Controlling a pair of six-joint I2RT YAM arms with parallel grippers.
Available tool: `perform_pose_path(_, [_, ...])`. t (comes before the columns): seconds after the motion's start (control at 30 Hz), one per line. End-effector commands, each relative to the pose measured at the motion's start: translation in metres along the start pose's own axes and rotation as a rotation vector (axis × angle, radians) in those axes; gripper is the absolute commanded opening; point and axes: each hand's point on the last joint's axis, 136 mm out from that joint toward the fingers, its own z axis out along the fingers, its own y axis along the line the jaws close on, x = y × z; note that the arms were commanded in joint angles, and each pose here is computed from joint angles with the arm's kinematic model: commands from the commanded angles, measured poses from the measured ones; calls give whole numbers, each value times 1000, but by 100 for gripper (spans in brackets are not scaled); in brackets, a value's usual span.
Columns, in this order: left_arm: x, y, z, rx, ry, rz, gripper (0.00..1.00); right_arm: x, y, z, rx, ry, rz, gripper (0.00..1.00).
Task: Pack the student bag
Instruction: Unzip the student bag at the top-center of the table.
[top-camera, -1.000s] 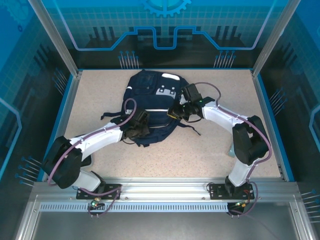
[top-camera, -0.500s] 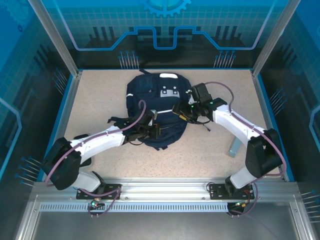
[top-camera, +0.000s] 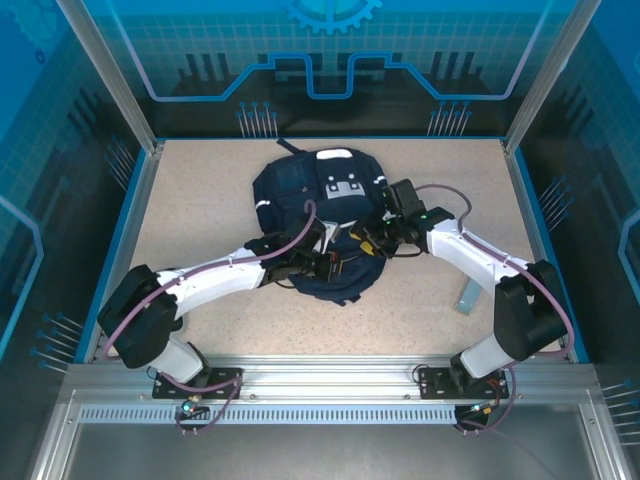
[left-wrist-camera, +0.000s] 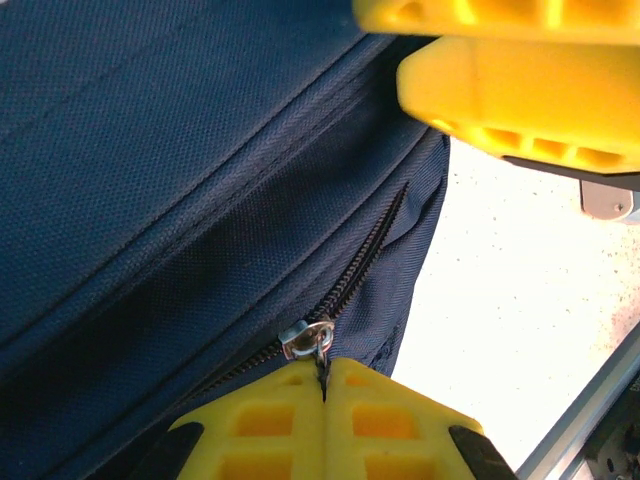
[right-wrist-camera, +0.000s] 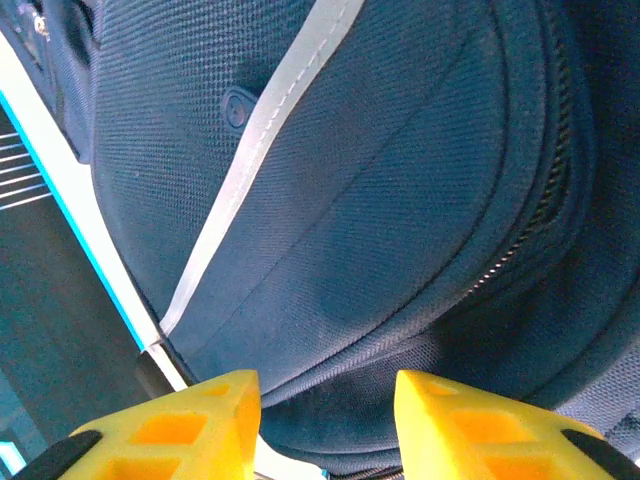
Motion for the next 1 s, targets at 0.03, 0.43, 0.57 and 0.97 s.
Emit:
perform_pose_path(0.03, [-18, -31, -7, 97, -49, 114, 0, -11, -3, -1, 26, -33, 90, 43])
perform_pose_path(0.43, [-9, -18, -8, 33, -13, 157, 0, -21, -9, 19, 85, -17, 147, 31])
perform_pose_path(0.57, [-4, -5, -7, -34, 8, 153, 0, -27, -7, 17, 89, -39, 130, 16])
perform_pose_path(0.97, [18, 62, -20, -350, 61, 67, 0, -34, -8, -2, 101, -102, 72, 1])
